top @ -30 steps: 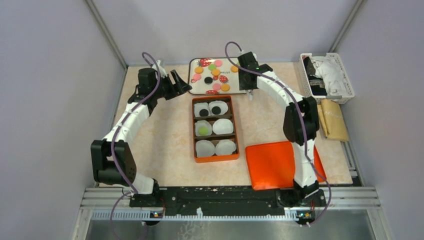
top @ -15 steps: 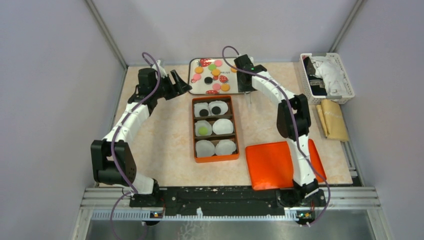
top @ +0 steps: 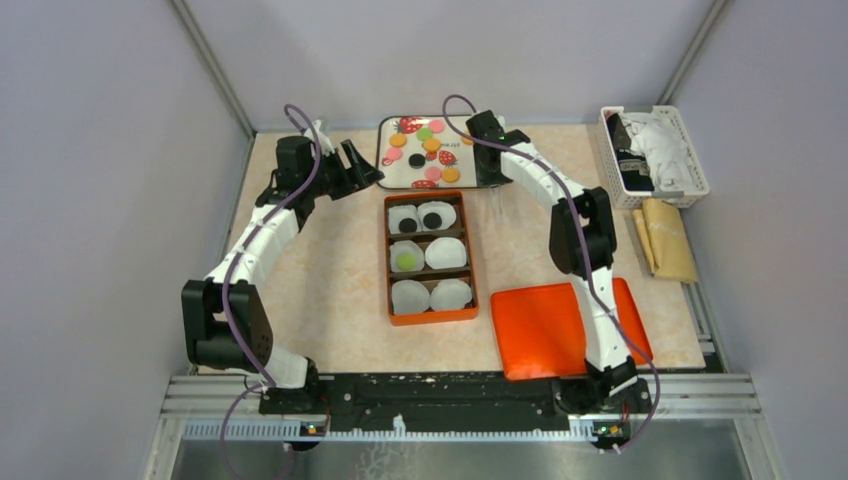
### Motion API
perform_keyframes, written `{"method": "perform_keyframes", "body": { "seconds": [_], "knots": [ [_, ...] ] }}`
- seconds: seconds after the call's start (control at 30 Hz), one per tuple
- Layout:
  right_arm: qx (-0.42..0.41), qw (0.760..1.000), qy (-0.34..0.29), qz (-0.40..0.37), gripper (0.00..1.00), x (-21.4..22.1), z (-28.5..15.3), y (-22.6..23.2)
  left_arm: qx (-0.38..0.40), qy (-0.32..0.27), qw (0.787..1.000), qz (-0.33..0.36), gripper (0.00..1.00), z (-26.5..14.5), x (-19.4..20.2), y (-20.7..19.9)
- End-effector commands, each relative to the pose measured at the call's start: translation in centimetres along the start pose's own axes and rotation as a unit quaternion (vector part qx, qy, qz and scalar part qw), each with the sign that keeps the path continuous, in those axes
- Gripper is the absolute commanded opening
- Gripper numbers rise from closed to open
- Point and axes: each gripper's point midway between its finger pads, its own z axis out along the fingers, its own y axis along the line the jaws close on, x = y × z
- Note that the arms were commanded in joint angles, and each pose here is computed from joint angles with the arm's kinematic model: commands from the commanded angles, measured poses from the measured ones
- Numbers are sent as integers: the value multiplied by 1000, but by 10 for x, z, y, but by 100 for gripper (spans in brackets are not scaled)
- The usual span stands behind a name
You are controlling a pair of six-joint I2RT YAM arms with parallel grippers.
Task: Pack the cookies
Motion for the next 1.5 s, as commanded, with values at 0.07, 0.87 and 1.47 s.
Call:
{"method": "perform_keyframes", "body": {
  "seconds": [0.07, 0.87, 1.47],
  "knots": [
    [-19, 998, -62, 15, 3, -36, -33, 2, 12, -19, 1000, 9, 79, -2, -11, -6],
    [-148, 979, -130, -53, 0, 41, -226, 36, 15, -11, 1000, -3, 78, 1, -6, -5],
    [-222, 972, -33, -73, 0, 181, -239, 64, 19, -16, 1000, -1, 78, -11, -5, -14]
  ]
}}
